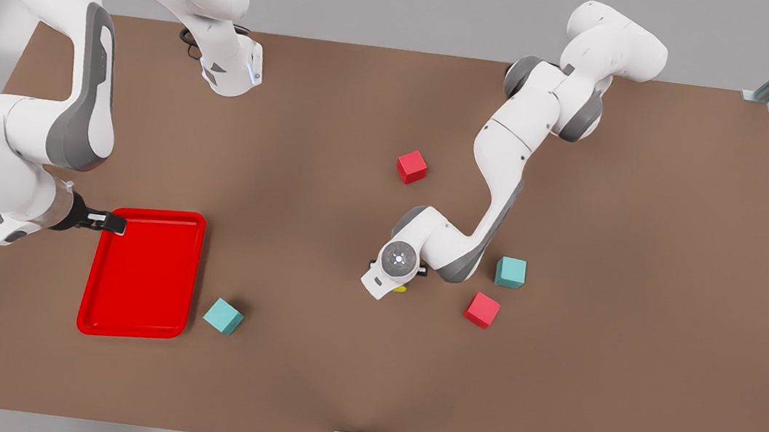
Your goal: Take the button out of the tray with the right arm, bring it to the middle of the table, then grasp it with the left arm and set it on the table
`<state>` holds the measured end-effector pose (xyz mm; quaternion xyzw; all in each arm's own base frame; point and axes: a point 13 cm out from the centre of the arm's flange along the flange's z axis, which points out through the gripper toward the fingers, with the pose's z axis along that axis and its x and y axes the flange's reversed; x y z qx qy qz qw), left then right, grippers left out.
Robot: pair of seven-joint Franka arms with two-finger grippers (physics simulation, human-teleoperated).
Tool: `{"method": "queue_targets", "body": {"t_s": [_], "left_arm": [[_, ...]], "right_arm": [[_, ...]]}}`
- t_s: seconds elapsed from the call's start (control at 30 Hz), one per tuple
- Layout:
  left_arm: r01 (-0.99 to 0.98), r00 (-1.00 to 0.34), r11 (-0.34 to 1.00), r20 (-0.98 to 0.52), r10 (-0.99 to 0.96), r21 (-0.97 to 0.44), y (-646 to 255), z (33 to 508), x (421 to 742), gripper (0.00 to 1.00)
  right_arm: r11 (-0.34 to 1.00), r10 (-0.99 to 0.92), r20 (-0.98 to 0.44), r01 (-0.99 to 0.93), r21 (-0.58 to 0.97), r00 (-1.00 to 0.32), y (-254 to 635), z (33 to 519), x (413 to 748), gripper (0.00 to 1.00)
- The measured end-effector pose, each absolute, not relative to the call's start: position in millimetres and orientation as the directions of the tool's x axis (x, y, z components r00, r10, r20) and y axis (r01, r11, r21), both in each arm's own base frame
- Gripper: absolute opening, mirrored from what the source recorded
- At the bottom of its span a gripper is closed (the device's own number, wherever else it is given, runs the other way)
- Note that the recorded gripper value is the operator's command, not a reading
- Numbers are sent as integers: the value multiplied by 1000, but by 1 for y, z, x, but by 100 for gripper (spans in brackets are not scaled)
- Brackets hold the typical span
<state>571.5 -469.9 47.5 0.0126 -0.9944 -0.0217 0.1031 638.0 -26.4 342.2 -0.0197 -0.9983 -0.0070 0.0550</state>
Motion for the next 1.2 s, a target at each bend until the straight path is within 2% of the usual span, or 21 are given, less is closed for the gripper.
{"method": "queue_targets", "body": {"t_s": [0.17, 0.23, 0.27, 0.37, 0.4, 0.5, 0.63, 0.8, 1.0, 1.2], "left_arm": [[-24, -978, 998, 206, -33, 50, -469, 41, 570, 99], [-25, -978, 998, 204, -34, 50, -469, 41, 570, 96], [-25, -978, 998, 204, -35, 50, -469, 40, 570, 91], [-28, -979, 998, 202, -37, 49, -469, 41, 571, 66], [-28, -979, 998, 201, -38, 48, -469, 42, 571, 54], [-29, -979, 998, 201, -39, 49, -469, 44, 571, 42], [-35, -980, 998, 196, -44, 46, -469, 54, 575, 42], [-47, -985, 999, 166, -51, 26, -471, 99, 586, 42], [-119, -991, 993, 64, -120, 24, -451, 123, 625, 42], [-194, -981, 981, -31, -194, -6, -458, 135, 645, 42]], "right_arm": [[999, 43, 110, 45, 11, -993, -28, 342, 638, 100], [999, 45, 110, 46, 10, -993, -28, 342, 638, 100], [999, 45, 110, 46, 10, -993, -29, 342, 638, 100], [999, 46, 111, 47, 9, -993, -29, 342, 638, 100], [999, 46, 111, 47, 9, -993, -28, 342, 637, 100], [999, 45, 112, 47, 9, -993, -28, 342, 637, 100], [999, 43, 114, 44, 9, -993, -26, 341, 637, 100], [999, 43, 115, 45, 9, -992, -25, 341, 637, 100], [999, 43, 114, 44, 8, -993, -24, 342, 637, 100], [999, 45, 115, 46, 8, -992, -25, 341, 637, 100]]}}
